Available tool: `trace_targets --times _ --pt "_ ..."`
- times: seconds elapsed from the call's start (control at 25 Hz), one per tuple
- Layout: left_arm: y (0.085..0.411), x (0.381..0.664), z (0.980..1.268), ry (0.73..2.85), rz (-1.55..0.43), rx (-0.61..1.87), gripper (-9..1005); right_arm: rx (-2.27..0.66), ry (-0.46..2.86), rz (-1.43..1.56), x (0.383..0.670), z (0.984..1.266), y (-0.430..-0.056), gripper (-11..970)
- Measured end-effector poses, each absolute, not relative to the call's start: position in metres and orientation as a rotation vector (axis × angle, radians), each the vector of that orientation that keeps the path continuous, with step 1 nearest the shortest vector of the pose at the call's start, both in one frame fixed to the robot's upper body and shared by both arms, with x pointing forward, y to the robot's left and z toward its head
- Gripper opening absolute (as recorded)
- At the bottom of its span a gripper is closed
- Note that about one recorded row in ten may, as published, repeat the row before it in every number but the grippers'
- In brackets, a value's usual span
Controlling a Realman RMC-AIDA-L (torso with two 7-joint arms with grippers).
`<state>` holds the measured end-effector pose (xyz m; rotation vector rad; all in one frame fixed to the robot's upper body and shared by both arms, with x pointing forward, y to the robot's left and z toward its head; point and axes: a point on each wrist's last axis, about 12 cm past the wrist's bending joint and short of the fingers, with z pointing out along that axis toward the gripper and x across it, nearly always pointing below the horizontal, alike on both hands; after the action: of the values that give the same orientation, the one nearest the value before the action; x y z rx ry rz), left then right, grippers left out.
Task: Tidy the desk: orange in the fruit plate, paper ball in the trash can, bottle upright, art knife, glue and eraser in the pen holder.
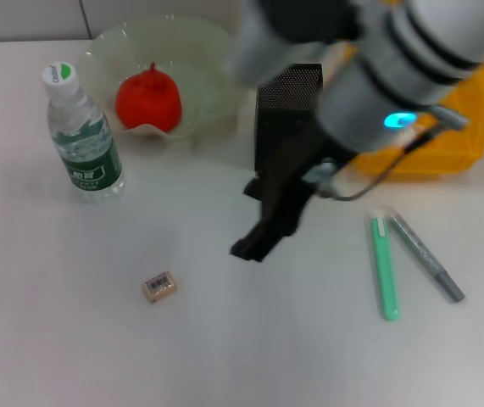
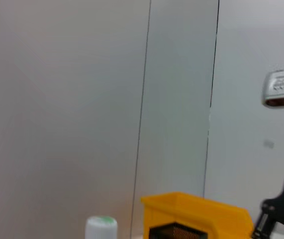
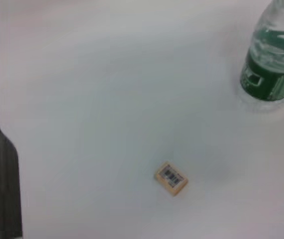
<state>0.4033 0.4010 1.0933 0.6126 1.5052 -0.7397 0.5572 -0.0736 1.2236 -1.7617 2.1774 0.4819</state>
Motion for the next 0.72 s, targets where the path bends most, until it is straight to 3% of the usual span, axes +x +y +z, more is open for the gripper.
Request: trace_targets --times 0.12,0.28,0.72 --pt "0.399 0.400 1.088 1.533 -0.759 0.622 804 -1.854 2.174 0.404 0.561 1.214 -0.046 813" --pt "0.396 0.400 1.086 1.542 -0.772 0.625 803 -1.862 2.203 0.367 0.564 1.206 -0.036 813" --pt "0.395 0.402 1.083 1.557 -0.771 0.616 802 -1.531 2.569 0.139 0.582 1.188 -0.063 813"
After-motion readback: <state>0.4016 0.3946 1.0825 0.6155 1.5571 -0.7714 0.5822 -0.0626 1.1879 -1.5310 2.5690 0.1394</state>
